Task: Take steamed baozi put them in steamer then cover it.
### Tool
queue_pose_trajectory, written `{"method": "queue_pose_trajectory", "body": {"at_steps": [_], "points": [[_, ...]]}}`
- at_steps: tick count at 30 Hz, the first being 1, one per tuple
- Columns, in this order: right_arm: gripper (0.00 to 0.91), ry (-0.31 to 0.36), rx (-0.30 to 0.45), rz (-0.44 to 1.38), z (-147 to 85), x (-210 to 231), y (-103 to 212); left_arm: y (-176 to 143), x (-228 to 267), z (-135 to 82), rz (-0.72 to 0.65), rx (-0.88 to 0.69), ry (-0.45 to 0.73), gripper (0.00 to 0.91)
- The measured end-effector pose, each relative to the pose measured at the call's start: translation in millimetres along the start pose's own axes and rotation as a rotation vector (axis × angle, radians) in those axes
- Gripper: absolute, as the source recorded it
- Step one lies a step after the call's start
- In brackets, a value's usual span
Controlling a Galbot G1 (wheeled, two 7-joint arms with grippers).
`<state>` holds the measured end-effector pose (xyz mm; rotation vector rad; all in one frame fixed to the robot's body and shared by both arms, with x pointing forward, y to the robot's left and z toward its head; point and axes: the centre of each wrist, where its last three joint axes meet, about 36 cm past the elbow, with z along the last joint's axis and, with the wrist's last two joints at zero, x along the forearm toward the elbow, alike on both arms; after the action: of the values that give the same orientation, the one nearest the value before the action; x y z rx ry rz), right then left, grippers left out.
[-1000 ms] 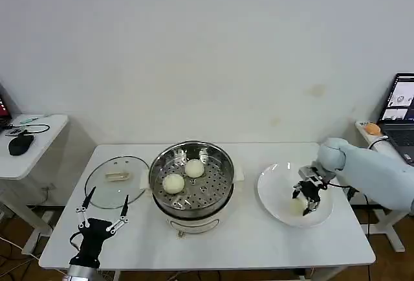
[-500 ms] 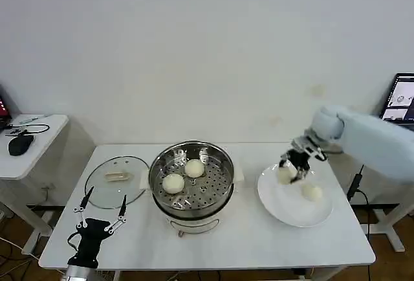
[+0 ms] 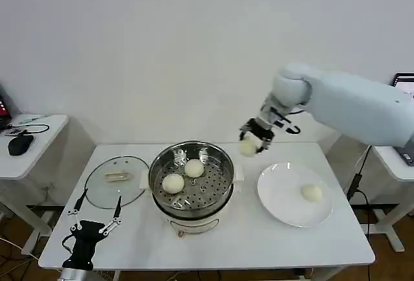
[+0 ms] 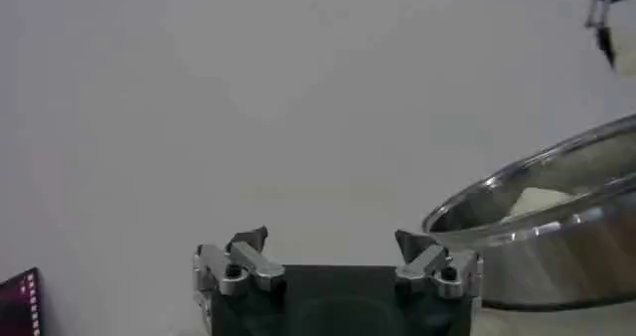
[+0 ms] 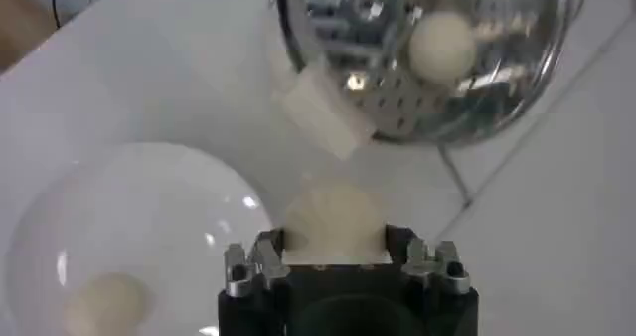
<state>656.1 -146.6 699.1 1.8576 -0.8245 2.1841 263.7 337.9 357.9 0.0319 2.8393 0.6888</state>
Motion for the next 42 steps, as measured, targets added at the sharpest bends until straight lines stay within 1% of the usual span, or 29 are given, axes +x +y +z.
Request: {"method": "queue_pose_trajectory", "body": {"at_steps": [4, 10, 13, 19, 23, 29, 34, 42], "points": [[0.675, 0.000, 0.134, 0.000, -34, -11, -32, 2, 2, 0, -0.010, -0.001, 0.004, 0.907], [0.675, -0.007, 0.297, -0.022, -77, -39, -59, 5, 4, -2, -0.027, -0.003, 0.004, 0.907], [0.675, -0.015, 0.361, -0.032, -95, -53, -67, 7, 5, -2, -0.033, -0.005, 0.005, 0.907], [0.675, -0.030, 0.460, -0.050, -122, -75, -69, 9, 8, 1, -0.042, -0.007, 0.014, 0.907], [0.675, -0.042, 0.509, -0.056, -137, -84, -68, 9, 8, 2, -0.044, -0.007, 0.017, 0.907], [0.675, -0.056, 0.560, -0.061, -151, -92, -64, 8, 8, 4, -0.048, -0.003, 0.020, 0.907], [0.665, -0.068, 0.596, -0.067, -163, -96, -61, 8, 7, 6, -0.049, -0.003, 0.022, 0.907], [0.675, -0.095, 0.633, -0.074, -178, -104, -54, 9, 7, 7, -0.051, -0.004, 0.023, 0.907]]}}
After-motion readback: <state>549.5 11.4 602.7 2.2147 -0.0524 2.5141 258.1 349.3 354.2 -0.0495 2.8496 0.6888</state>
